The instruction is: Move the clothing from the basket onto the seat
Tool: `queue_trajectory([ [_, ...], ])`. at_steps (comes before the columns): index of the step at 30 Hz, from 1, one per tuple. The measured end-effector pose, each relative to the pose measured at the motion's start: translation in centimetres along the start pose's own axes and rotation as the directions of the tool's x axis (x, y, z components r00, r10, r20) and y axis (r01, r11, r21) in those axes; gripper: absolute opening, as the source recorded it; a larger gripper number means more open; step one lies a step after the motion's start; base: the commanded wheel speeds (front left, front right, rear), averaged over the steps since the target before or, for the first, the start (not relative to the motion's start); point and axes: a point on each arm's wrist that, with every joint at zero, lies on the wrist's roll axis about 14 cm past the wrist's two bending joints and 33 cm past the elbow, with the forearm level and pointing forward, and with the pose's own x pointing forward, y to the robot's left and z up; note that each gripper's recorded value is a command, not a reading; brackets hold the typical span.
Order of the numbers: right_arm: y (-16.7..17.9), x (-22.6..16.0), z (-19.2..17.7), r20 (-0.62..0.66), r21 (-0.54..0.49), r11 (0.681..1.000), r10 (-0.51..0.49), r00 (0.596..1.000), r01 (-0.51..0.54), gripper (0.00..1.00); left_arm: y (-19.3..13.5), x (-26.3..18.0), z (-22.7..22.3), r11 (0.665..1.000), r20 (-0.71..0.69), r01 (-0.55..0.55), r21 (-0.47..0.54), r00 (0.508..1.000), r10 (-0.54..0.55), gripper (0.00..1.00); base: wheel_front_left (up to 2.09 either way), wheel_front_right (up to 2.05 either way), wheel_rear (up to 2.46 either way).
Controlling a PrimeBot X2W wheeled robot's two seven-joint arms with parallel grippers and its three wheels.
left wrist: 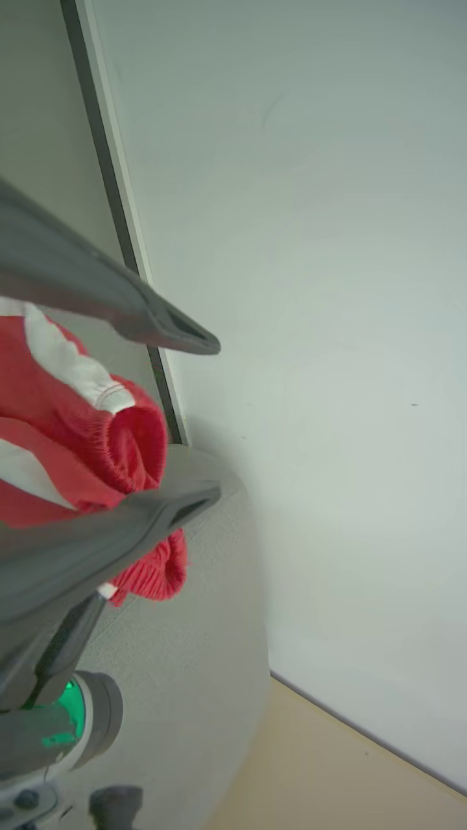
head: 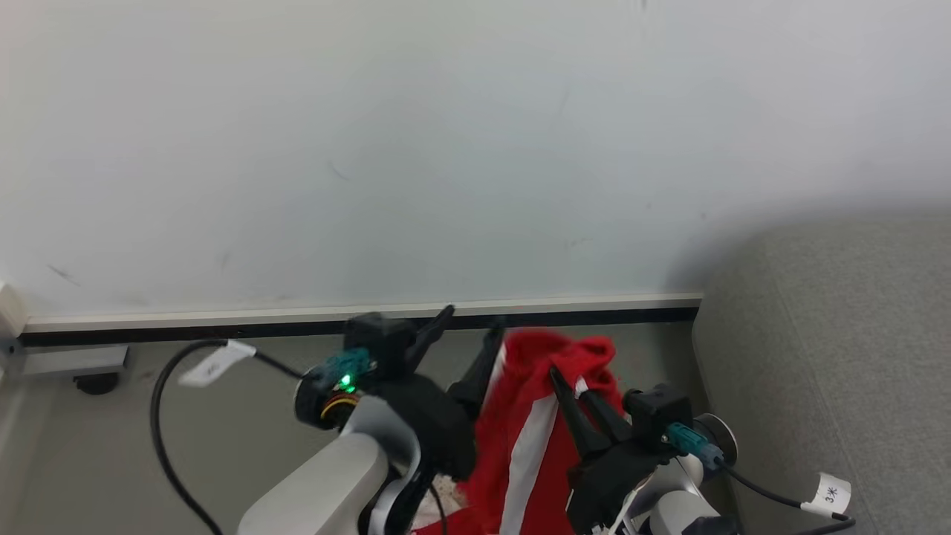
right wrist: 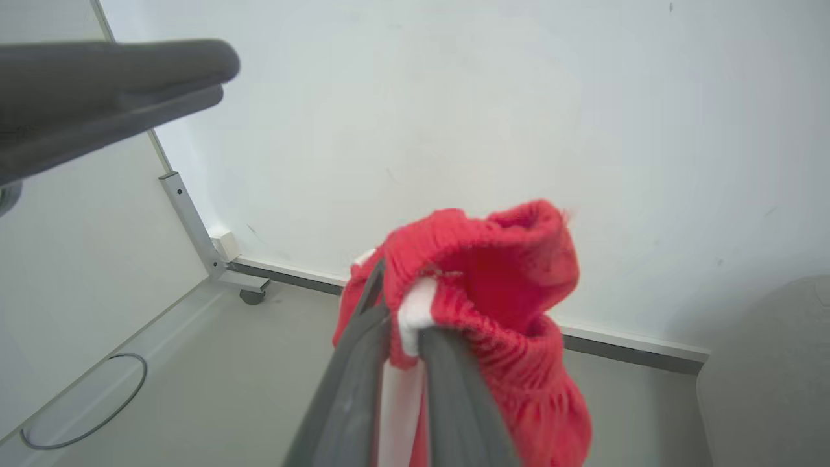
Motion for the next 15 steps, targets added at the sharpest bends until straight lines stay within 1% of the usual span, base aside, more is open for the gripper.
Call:
queue_trajectory([
  [4,-0.8,-0.5,0.1,0.004,-0.006,1.0,-0.027,1.0,0.027,0.0,1.8,-0.6,-1.1,0.998,0.04,-0.026,0.053,0.999,0.024,1.0,0.0,0.0,0.0],
  [7,-1.5,-1.0,0.0,0.001,-0.011,0.998,-0.054,0.999,0.054,0.0,2.6,-1.2,-2.7,0.998,0.029,-0.028,0.054,0.999,0.026,1.0,0.0,0.0,0.0],
  [10,-2.4,-1.5,-0.3,-0.011,-0.017,0.996,-0.083,0.996,0.083,0.0,2.5,-1.7,-3.8,0.999,0.018,-0.003,0.041,1.0,0.002,1.0,0.0,0.0,0.0],
  [15,-4.0,-2.2,0.2,-0.007,-0.042,0.99,-0.133,0.991,0.132,0.0,1.7,-2.3,-5.1,0.996,0.006,0.079,0.029,0.997,-0.079,1.0,0.0,0.0,0.0],
])
